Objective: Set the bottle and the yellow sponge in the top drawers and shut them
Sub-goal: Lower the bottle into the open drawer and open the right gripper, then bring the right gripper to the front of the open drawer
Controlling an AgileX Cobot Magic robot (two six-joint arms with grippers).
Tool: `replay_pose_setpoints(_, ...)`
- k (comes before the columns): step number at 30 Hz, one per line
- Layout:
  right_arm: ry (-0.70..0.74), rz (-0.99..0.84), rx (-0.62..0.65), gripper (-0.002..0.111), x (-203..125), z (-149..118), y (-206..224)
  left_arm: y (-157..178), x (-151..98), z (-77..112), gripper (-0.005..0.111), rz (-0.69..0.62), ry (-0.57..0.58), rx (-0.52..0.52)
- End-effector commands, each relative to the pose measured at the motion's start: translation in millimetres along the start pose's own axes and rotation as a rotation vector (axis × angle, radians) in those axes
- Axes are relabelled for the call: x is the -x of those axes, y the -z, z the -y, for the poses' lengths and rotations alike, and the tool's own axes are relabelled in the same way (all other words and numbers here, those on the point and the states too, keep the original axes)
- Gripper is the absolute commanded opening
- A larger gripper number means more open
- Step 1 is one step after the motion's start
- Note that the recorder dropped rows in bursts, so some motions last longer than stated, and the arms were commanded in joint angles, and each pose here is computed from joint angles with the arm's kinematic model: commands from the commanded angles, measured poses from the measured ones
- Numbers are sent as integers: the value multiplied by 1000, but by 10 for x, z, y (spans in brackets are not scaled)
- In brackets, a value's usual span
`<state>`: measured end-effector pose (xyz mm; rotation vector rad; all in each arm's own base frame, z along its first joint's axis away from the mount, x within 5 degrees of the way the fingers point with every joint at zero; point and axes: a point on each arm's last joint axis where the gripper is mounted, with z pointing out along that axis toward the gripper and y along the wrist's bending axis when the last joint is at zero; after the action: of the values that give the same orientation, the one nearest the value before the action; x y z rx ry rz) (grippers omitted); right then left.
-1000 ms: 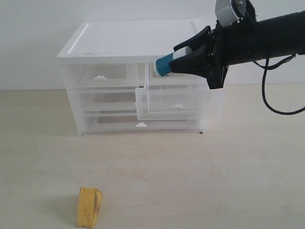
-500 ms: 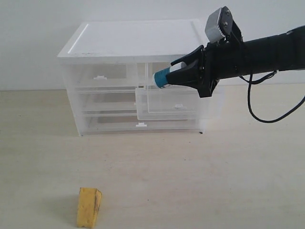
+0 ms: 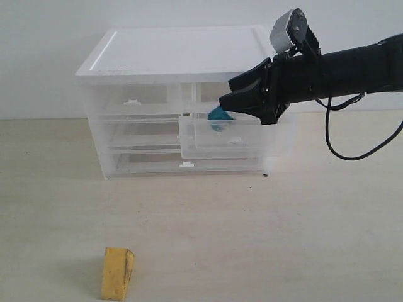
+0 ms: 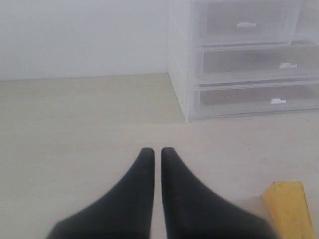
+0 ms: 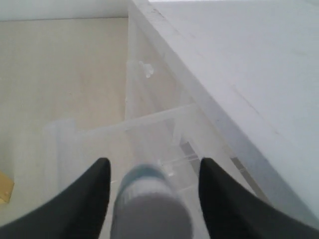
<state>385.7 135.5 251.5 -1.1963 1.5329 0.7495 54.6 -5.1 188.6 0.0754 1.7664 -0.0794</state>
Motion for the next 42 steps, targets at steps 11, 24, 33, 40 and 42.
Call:
replay_pose_setpoints(11, -10, -15, -154, 62, 248, 60, 158, -1, -11, 1, 4, 0, 6, 0)
replay_pose_setpoints(24, -392, -201, -586, 0, 704, -26, 796, -1, -11, 1, 4, 0, 6, 0)
replay_pose_setpoints(33, -571, -50, -861, 0, 933, -354, 1288, -1, -11, 1, 4, 0, 6, 0)
replay_pose_setpoints(40, -278, 259, -1017, 0, 788, -989, 1322, -1, -11, 1, 4, 0, 6, 0)
replay_pose_setpoints(42, -189, 272, -995, 0, 724, -1123, 1210, -1, -11, 1, 4, 0, 6, 0)
